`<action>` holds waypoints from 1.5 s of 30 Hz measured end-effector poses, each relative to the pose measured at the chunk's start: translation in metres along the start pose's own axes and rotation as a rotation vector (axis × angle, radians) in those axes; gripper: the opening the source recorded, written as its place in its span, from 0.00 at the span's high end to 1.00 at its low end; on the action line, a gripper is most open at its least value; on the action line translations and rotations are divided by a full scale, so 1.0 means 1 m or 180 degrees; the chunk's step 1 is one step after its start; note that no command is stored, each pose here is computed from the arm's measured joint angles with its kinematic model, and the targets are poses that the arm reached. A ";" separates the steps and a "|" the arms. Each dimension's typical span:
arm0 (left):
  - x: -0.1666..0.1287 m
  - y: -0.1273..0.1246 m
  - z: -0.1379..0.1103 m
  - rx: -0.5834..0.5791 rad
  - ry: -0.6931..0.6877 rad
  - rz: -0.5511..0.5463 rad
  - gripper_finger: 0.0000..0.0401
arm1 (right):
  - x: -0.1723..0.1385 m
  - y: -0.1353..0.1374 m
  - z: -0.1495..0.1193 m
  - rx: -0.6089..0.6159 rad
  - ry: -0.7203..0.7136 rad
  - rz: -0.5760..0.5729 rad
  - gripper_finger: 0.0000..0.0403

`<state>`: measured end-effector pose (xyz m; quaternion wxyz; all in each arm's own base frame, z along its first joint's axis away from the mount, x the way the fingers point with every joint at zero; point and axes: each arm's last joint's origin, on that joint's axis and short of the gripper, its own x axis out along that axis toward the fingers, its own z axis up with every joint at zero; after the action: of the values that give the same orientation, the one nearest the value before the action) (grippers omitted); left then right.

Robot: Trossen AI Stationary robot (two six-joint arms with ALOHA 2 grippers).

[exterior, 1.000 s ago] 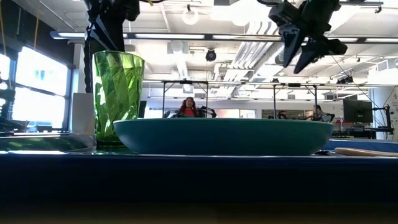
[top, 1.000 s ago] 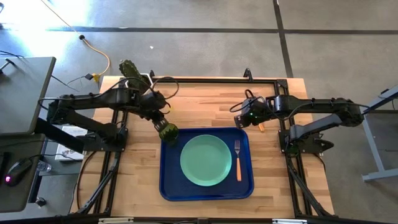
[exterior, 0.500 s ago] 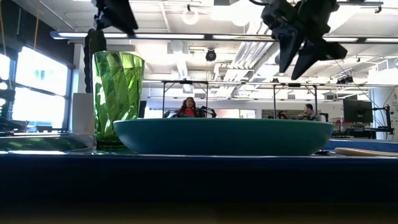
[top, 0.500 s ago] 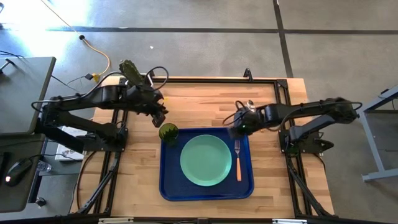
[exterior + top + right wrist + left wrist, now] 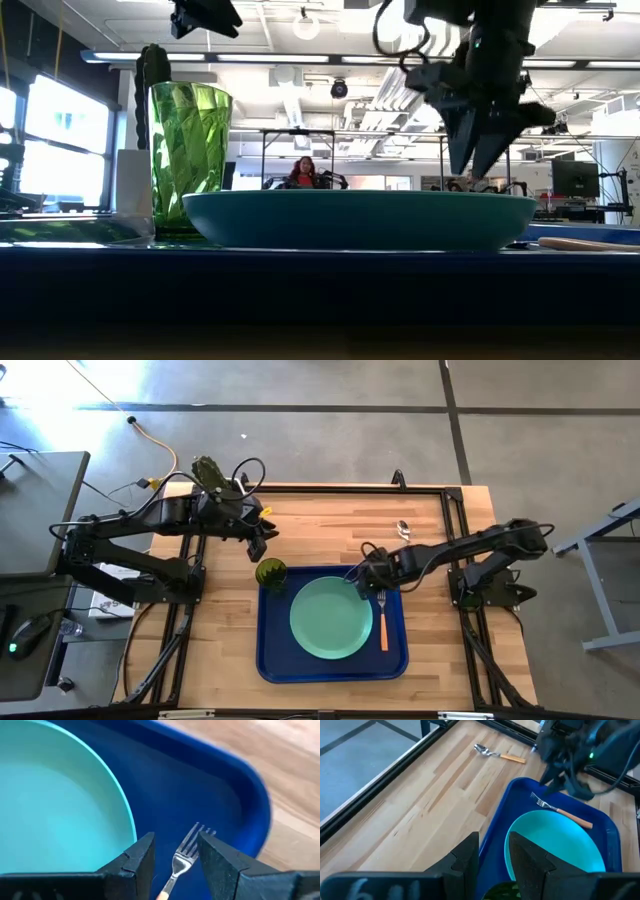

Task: Pick and place plate/cup/fork/spoon on tray
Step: Adjust the green plate on the blue tray

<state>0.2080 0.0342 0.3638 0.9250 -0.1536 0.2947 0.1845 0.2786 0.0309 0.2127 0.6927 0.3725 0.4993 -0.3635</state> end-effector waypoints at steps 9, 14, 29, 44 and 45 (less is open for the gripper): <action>0.000 0.000 0.000 -0.0002 -0.0001 0.0001 0.76 | 0.030 0.013 -0.011 -0.0080 0.0158 -0.0149 0.65; 0.000 0.000 0.000 -0.0027 -0.0002 0.0006 0.76 | 0.034 0.015 -0.015 -0.0111 0.0193 -0.0166 0.65; 0.000 0.001 0.000 -0.0033 -0.0028 0.0086 0.76 | 0.045 0.018 -0.018 -0.0147 0.0164 -0.0227 0.65; 0.000 0.001 0.000 -0.0031 -0.0028 0.0089 0.76 | 0.045 0.026 -0.016 -0.0226 0.0158 0.0029 0.65; 0.000 0.001 0.000 -0.0030 -0.0028 0.0089 0.76 | 0.045 0.026 -0.017 -0.0236 0.0180 0.0037 0.65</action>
<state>0.2081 0.0350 0.3637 0.9228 -0.1530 0.2918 0.1996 0.3049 0.0515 0.1695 0.6937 0.3596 0.5296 -0.3300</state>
